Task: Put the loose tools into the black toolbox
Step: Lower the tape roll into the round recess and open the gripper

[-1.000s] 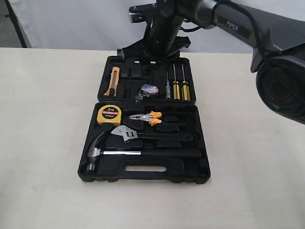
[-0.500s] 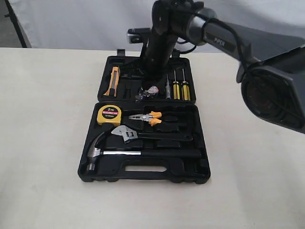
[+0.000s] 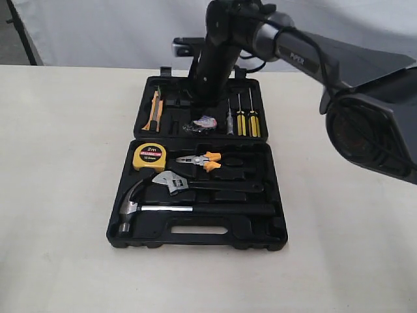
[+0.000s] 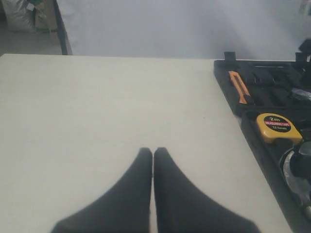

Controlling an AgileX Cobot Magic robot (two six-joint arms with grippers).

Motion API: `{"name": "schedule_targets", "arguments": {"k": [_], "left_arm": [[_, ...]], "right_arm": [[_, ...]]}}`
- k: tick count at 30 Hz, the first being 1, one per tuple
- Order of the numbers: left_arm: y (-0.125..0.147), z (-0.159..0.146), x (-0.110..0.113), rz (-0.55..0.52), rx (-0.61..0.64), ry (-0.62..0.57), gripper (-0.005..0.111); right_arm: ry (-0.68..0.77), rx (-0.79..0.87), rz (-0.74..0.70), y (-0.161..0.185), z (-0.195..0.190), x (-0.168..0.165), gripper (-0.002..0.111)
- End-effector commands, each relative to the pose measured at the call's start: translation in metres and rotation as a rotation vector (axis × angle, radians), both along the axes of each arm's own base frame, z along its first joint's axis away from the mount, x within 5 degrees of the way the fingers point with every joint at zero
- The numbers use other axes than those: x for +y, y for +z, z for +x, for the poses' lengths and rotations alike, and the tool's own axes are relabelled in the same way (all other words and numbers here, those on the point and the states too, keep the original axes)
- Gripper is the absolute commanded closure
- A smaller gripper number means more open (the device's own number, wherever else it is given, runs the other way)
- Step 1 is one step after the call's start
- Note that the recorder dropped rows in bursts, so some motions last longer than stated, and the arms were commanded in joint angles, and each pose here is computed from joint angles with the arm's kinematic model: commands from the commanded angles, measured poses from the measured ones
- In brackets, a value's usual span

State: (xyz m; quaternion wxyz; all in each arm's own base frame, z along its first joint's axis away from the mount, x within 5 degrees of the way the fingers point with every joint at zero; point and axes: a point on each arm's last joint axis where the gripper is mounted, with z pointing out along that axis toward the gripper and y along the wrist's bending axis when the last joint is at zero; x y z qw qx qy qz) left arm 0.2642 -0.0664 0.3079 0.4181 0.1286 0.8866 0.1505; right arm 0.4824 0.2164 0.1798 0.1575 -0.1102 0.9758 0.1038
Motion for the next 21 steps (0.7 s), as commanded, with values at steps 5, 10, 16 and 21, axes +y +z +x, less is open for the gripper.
{"name": "schedule_targets", "arguments": {"k": [5,10,16,21], "left_arm": [[-0.001,-0.002,0.000,-0.027,-0.005,0.001,0.105],[-0.001,-0.002,0.000,-0.027,-0.005,0.001,0.105],[-0.001,-0.002,0.000,-0.027,-0.005,0.001,0.105],[-0.001,-0.002,0.000,-0.027,-0.005,0.001,0.105]], "right_arm": [[-0.001,-0.071,-0.055,0.022,0.004,-0.009,0.109],[-0.022,0.025,-0.075,-0.011,0.004,-0.008,0.109],[-0.035,0.081,-0.090,-0.041,0.006,-0.007,0.109],[-0.036,0.060,-0.081,-0.029,0.005,-0.007,0.109]]}}
